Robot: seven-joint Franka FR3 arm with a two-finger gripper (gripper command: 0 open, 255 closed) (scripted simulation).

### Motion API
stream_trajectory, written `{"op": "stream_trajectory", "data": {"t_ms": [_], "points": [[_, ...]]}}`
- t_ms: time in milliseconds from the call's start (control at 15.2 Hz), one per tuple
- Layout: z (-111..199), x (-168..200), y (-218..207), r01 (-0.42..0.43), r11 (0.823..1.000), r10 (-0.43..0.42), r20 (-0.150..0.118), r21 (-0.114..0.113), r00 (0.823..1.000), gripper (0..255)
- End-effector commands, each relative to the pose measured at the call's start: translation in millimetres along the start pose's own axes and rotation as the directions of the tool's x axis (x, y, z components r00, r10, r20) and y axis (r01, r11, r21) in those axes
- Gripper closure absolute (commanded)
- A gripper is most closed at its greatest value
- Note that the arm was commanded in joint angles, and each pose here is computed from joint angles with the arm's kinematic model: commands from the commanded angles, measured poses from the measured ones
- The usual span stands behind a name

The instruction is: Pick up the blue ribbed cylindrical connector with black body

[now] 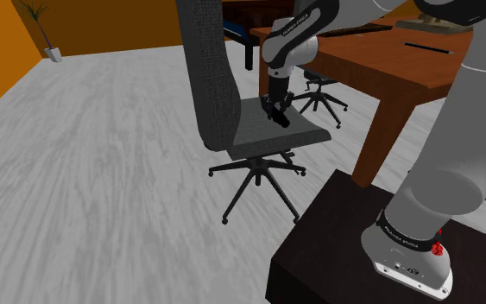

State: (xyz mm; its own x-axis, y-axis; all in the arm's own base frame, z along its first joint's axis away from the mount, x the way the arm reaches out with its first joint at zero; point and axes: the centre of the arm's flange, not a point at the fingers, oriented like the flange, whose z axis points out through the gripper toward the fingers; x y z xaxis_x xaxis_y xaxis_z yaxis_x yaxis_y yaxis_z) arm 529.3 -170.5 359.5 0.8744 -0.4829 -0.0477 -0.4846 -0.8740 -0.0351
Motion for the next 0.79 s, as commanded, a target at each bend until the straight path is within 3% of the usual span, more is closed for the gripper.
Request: {"op": "stream_trajectory", "data": {"t_ms": [0, 726], "points": [[-11, 0, 0, 0.0, 1.0, 0.0, 0.0, 0.0, 1.0, 255], [-60, -2, -2, 0.0, 1.0, 0.0, 0.0, 0.0, 1.0, 255]]}}
